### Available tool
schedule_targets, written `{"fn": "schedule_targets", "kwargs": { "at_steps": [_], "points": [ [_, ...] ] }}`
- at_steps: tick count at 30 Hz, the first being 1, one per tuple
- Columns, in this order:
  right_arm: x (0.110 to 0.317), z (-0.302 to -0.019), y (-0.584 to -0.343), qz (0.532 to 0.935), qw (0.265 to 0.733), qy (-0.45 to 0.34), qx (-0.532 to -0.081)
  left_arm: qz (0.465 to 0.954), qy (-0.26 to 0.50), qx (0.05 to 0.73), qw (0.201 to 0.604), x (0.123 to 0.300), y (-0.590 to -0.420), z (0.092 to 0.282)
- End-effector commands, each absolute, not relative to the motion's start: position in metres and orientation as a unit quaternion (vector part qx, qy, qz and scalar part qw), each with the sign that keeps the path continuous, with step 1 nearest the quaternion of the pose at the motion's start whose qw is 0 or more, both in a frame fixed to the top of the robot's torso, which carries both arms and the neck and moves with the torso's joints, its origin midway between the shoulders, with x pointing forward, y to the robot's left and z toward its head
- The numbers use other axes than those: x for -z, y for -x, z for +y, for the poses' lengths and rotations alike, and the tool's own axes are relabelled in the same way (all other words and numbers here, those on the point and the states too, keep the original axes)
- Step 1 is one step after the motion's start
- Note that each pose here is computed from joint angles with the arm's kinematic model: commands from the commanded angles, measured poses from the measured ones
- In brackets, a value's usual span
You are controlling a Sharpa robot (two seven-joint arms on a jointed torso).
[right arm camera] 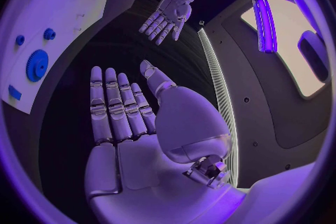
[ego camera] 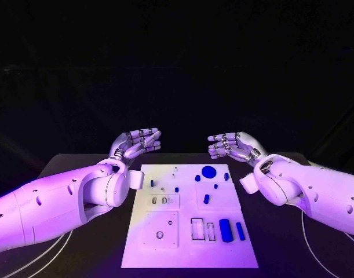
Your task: Assemble the parts on the task board
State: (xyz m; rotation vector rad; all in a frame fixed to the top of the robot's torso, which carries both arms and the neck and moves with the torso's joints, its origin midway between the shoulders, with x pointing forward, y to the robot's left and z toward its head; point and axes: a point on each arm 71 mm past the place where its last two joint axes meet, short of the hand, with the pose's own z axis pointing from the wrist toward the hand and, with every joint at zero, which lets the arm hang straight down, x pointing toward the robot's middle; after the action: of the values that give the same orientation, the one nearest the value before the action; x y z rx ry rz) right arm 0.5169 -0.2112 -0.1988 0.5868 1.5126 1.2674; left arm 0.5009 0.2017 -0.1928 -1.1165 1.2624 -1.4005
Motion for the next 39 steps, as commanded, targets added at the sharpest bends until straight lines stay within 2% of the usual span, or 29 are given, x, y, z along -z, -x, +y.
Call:
{"fn": "schedule_targets", "kwargs": {
  "at_steps": [1, 9, 13, 18, 25, 31, 39],
  "points": [
    [0.189, -0.214, -0.519, 0.629, 0.566, -0.178, -0.502, 0.517, 0.443, 0.582, 0.445, 0.19, -0.497, 0.202],
    [0.177, -0.214, -0.524, 0.65, 0.604, -0.087, -0.453, 0.528, 0.436, 0.6, 0.414, 0.182, -0.48, 0.202],
    [0.175, -0.212, -0.526, 0.678, 0.615, -0.022, -0.403, 0.534, 0.429, 0.612, 0.396, 0.178, -0.47, 0.196],
    [0.17, -0.207, -0.53, 0.712, 0.623, 0.07, -0.316, 0.537, 0.423, 0.624, 0.379, 0.17, -0.457, 0.191],
    [0.162, -0.196, -0.532, 0.717, 0.636, 0.152, -0.239, 0.539, 0.42, 0.63, 0.37, 0.164, -0.449, 0.189],
    [0.16, -0.184, -0.532, 0.715, 0.639, 0.193, -0.208, 0.541, 0.416, 0.636, 0.36, 0.163, -0.446, 0.186],
    [0.16, -0.174, -0.532, 0.717, 0.631, 0.215, -0.202, 0.543, 0.413, 0.641, 0.352, 0.162, -0.444, 0.181]
  ]
}}
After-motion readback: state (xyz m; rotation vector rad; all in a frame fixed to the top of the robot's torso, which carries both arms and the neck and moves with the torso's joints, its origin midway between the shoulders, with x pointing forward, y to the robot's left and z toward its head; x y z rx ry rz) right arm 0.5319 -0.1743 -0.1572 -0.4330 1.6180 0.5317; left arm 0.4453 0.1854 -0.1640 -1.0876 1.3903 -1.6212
